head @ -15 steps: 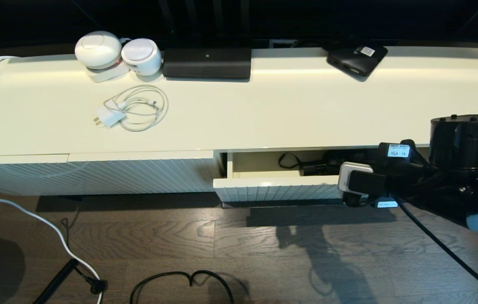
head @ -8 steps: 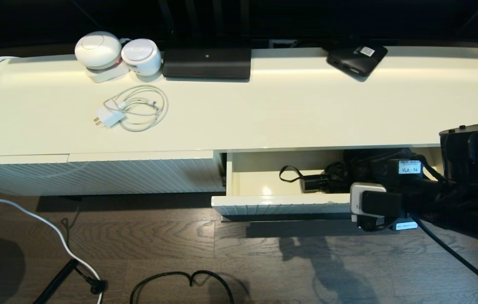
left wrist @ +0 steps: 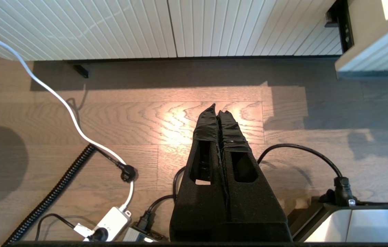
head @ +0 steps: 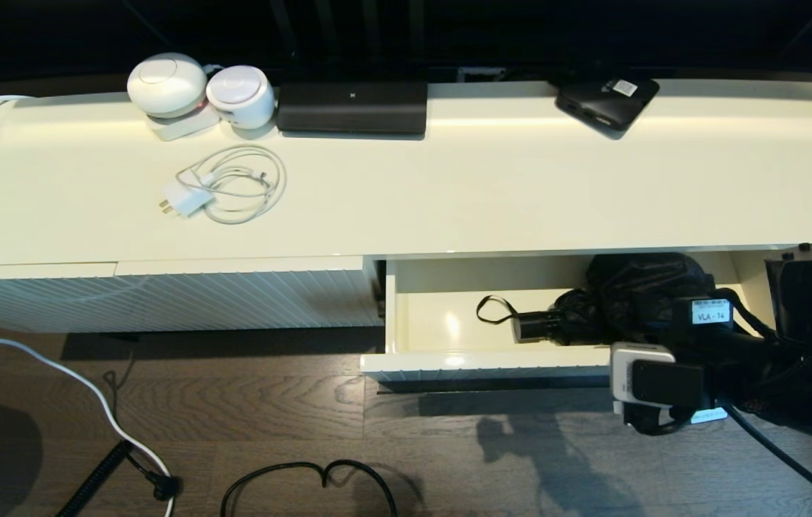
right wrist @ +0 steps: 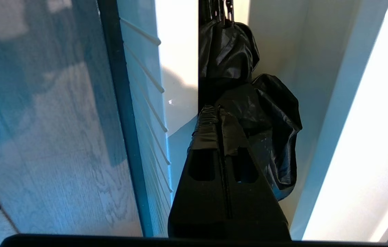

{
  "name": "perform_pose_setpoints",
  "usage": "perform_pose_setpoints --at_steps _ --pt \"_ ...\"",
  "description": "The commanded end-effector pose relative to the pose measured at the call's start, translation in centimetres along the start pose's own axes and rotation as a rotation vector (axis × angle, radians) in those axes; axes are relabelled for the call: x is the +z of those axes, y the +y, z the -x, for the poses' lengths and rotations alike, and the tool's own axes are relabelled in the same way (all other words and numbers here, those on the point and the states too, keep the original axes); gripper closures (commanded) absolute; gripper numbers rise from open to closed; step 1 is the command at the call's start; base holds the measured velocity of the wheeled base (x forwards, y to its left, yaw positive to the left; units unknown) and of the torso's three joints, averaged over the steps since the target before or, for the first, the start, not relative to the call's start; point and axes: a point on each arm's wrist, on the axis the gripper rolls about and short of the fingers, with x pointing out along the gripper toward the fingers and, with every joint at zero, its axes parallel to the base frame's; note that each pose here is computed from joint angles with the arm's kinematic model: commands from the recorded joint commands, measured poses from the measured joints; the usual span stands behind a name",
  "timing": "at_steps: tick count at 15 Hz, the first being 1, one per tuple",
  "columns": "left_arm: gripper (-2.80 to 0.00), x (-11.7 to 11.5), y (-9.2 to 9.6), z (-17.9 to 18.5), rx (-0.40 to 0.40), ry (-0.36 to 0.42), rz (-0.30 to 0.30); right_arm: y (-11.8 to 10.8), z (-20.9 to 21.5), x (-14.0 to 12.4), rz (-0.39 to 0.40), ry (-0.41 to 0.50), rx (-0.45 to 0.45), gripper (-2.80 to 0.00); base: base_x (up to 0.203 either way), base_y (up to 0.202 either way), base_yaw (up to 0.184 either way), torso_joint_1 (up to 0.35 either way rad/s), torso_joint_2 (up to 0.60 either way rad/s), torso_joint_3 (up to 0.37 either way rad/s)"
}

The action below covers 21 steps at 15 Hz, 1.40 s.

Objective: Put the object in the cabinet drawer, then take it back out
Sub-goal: Open the drawer

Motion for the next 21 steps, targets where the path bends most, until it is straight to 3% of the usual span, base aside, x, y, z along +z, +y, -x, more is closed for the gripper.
perform_pose_setpoints --at_steps 1,8,15,18,21 --pt "0.0 0.0 0.0 0.0 0.0 -0.003 0.0 1.1 0.6 -0.4 0.018 0.012 0.045 0.0 0.0 0.0 0.0 0.0 0.0 0.0" --pt "0.0 0.0 0.0 0.0 0.0 -0.003 0.0 4.4 1.7 -1.4 0.036 0.018 0.122 0.0 0.0 0.0 0.0 0.0 0.0 0.0" --pt "0.0 0.0 0.0 0.0 0.0 -0.003 0.0 4.6 2.2 -1.5 0.035 0.013 0.113 0.0 0.0 0.0 0.0 0.0 0.0 0.0" --pt "0.0 0.0 0.0 0.0 0.0 -0.003 0.0 3.6 2.7 -1.1 -0.038 -0.007 0.065 0.0 0.0 0.0 0.0 0.0 0.0 0.0" --pt "0.0 0.0 0.0 0.0 0.0 -0.001 0.0 0.2 3.9 -0.2 -0.189 -0.061 -0.061 0.0 0.0 0.0 0.0 0.0 0.0 0.0"
